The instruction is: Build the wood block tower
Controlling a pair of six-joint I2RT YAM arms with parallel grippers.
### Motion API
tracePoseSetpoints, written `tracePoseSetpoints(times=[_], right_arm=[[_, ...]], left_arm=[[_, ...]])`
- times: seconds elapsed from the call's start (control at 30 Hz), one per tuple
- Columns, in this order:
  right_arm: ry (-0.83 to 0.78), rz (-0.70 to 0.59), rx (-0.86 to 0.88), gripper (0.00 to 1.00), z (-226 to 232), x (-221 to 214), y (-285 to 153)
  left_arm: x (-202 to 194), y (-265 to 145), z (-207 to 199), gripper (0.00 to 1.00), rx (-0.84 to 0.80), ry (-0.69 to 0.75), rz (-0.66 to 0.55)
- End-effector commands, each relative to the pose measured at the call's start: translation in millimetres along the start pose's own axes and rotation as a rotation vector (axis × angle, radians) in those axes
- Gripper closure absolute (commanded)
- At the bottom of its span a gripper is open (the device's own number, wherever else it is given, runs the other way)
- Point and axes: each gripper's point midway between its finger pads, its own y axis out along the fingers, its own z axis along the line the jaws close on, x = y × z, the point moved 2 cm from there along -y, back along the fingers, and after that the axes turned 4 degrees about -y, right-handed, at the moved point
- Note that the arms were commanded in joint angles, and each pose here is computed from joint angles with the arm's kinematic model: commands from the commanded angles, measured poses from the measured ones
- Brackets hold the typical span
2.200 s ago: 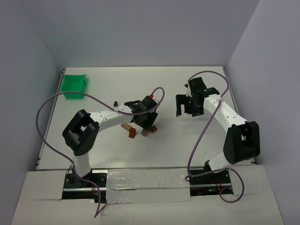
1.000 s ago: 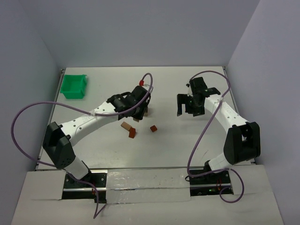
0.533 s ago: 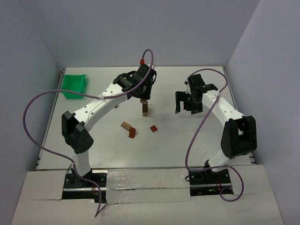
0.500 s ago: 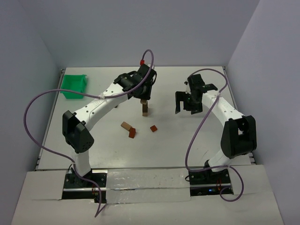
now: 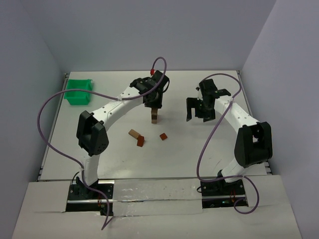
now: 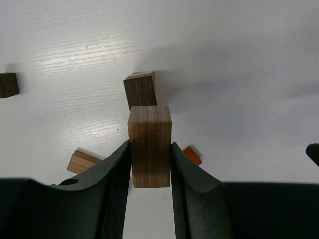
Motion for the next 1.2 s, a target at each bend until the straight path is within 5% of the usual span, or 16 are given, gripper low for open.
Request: tracePoseSetpoints(times=[0.0,1.17], right_arm=[[0.011,-0.035,-0.015,0.00,-1.6,13.3,-7.3],[0.018,-0.013,-0.031,0.00,-3.6,16.6,-0.8]], left_arm=[[22.4,-4.1,-1.4,1.00,-0.019,-0.072,-0.045],[9.9,35.0,11.1,1.00,-0.003,-0.119,0.064]])
